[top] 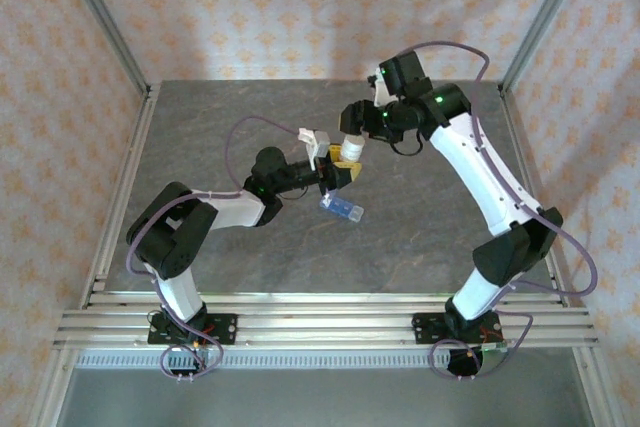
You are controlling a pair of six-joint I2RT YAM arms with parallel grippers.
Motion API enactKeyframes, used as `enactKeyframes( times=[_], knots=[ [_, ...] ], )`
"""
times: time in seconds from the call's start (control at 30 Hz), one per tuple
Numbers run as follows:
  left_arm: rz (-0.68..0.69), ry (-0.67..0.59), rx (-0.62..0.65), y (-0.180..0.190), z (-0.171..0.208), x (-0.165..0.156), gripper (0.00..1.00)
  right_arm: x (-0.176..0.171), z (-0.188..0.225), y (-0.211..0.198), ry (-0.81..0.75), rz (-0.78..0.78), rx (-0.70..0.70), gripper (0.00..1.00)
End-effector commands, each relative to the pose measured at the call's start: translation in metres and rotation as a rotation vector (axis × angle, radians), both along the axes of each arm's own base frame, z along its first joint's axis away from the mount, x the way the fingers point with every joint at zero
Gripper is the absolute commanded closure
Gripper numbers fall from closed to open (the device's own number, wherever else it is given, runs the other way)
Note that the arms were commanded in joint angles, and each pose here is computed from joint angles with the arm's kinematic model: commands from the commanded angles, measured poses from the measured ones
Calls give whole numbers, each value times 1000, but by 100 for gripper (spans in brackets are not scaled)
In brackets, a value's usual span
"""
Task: Sort the pills into containers
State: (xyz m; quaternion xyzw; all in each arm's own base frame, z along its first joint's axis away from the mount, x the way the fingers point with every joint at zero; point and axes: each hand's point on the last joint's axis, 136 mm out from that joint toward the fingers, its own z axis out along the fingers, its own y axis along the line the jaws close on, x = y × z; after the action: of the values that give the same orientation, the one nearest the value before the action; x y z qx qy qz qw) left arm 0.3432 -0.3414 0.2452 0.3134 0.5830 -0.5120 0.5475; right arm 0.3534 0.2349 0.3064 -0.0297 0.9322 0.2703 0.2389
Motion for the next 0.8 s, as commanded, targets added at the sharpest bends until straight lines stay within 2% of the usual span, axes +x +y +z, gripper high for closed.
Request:
enactKeyframes(
  times=[0.0, 0.17, 0.3, 0.43, 0.57, 0.77],
  knots=[
    [-12, -114, -53, 0, 30, -5, 100, 4, 24, -7, -64, -10, -14, 25],
    [-14, -120, -52, 1, 32, -8, 100, 0, 42, -8, -139, 68, -4, 21],
    [-18, -125, -53, 2, 33, -8, 100, -12, 41, -9, -174, 214, -20, 21],
    [-28, -121, -55, 2, 34, -10, 100, -31, 31, -11, -153, 349, -54, 21],
    [-39, -117, -57, 1, 35, -12, 100, -37, 23, -14, -122, 388, -78, 21],
    [-50, -115, -58, 0, 36, -14, 100, -40, 15, -5, -68, 443, -38, 25]
  ],
)
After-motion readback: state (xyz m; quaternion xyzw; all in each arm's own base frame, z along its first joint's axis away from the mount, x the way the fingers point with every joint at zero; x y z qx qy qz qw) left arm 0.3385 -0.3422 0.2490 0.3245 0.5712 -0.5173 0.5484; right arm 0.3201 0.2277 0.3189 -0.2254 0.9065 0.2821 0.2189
